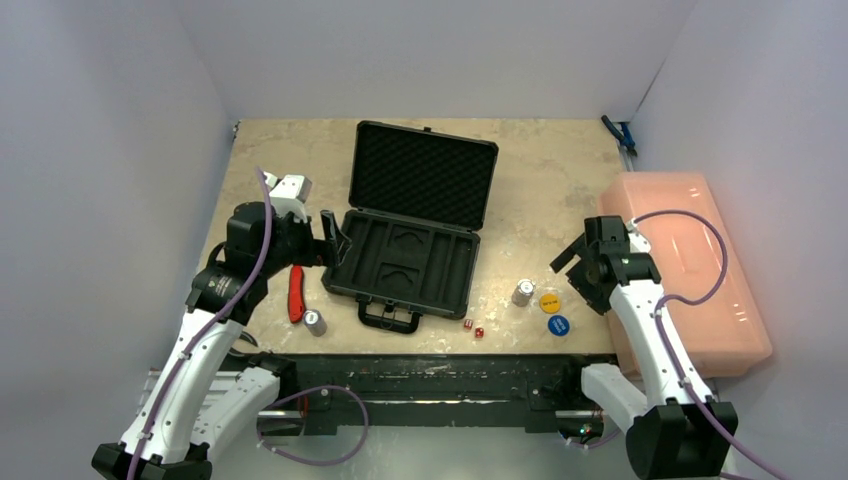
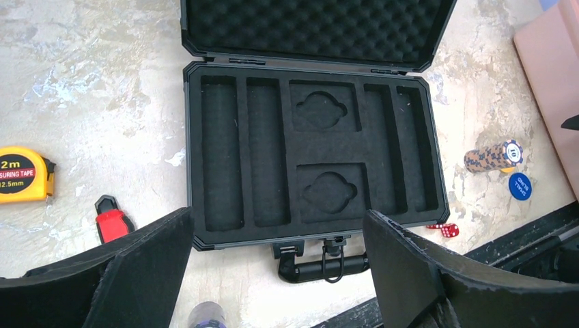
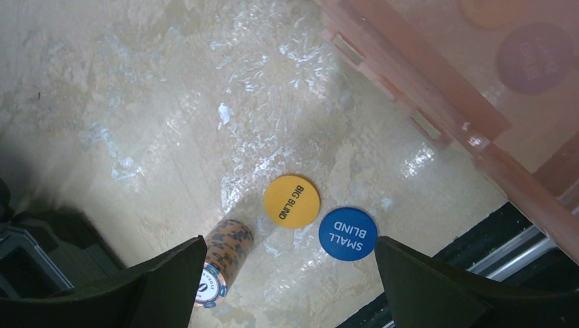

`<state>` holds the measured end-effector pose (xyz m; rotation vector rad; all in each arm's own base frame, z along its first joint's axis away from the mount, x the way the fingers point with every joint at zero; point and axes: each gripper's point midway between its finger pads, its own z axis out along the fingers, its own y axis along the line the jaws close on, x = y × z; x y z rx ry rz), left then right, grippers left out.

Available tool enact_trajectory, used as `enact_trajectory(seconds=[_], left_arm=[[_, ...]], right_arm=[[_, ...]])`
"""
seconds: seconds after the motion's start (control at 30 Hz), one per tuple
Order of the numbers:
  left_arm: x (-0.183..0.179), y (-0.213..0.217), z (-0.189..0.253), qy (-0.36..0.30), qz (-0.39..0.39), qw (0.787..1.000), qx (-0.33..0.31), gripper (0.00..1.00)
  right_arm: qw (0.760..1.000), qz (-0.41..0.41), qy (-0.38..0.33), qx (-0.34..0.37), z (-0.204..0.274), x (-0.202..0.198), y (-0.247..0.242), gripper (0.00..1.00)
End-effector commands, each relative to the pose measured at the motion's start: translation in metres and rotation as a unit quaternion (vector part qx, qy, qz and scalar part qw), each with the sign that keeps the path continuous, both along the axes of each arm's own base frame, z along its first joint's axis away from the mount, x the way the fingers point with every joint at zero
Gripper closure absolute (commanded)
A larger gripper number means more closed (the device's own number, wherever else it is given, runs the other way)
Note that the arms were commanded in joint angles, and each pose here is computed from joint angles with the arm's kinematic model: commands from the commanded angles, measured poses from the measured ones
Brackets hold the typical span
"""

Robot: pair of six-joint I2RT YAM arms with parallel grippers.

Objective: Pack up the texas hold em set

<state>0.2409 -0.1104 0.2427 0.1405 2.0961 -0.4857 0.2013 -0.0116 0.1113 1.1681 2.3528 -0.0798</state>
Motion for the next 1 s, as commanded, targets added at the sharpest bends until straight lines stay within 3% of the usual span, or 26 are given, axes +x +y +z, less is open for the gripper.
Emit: enact_trajectory(seconds=[0.0,0.5,0.97], left_arm=[[0.002,-0.001,0.014,-0.026,-0.006,1.000,-0.002,0.08],[0.000,-0.001,0.016,-0.030,-0.006,1.000,-0.001,0.08],[0.000,0.002,0.014,-0.029,-0.001,1.000,0.005,0.08]], right_arm=[[0.996,0.076,-0.048,-0.007,0.021,0.022,0.004,0.01],[0.976,0.211,-0.043,0.016,0.019,0.037,0.065,0.01],[0.967,0.250,-0.026,0.026,-0.001,0.042,0.082,0.01]])
